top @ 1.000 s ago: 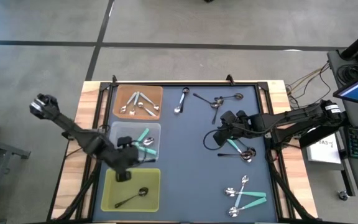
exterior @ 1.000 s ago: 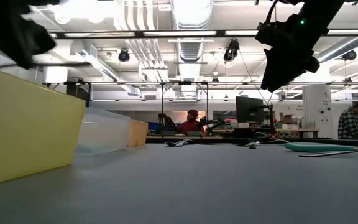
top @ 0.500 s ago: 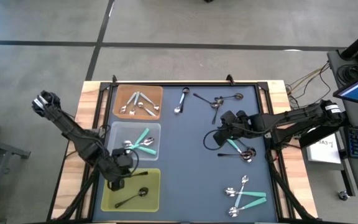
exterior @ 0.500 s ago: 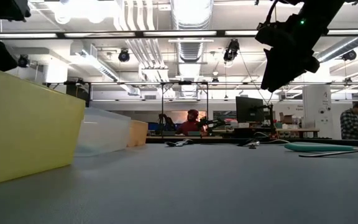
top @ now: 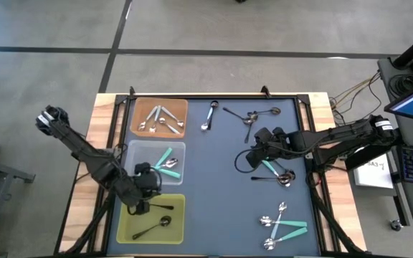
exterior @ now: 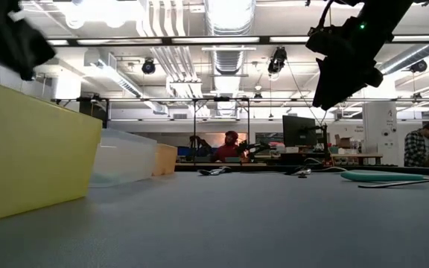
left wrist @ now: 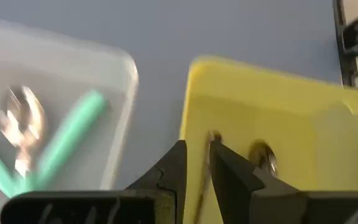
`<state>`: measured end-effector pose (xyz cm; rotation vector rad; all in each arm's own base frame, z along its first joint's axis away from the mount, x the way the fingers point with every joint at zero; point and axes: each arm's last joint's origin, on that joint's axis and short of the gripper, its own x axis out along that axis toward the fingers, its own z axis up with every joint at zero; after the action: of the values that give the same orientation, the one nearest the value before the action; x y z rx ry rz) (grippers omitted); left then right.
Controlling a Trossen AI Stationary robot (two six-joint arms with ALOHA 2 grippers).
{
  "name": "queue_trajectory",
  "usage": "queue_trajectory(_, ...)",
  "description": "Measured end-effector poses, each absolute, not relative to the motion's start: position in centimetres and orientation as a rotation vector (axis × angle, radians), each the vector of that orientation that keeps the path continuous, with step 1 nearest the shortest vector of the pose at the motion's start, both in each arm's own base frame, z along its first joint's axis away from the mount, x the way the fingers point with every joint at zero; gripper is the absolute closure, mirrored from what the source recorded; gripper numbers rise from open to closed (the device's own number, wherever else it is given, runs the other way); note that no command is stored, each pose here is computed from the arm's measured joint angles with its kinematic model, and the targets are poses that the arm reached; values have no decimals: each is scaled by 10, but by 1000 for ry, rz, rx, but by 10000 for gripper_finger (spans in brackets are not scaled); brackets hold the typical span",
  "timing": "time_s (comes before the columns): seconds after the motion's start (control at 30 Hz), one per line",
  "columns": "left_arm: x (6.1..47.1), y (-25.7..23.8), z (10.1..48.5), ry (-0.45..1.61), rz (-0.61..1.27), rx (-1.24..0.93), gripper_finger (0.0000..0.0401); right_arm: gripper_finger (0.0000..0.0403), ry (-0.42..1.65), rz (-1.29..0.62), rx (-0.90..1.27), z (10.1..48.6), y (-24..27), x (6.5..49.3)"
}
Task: Sort silverware by color (type)
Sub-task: Put the light green spoon into the transparent bin
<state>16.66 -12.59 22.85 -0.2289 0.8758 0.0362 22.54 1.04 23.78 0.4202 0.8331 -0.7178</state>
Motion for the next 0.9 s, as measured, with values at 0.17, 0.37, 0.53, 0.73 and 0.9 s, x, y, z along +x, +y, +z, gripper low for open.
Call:
queue_trajectory(0.17,187,-106,261,824,51,-105,349,257,833,-718,420,238,10,225)
queue_trajectory(0.37,184,-66,296,872,230,56,349,257,833,-717,420,238,10,225)
queue_trajectory(0.53,152,-39,324,821,363,34,349,257,833,-718,420,238,10,225)
queue_trajectory(0.73,103,-19,353,551,419,-144,349,257,833,-718,420,238,10,225)
queue_trajectory(0.9,79,-8,369,335,486,-229,349,257,833,-718,420,238,10,225)
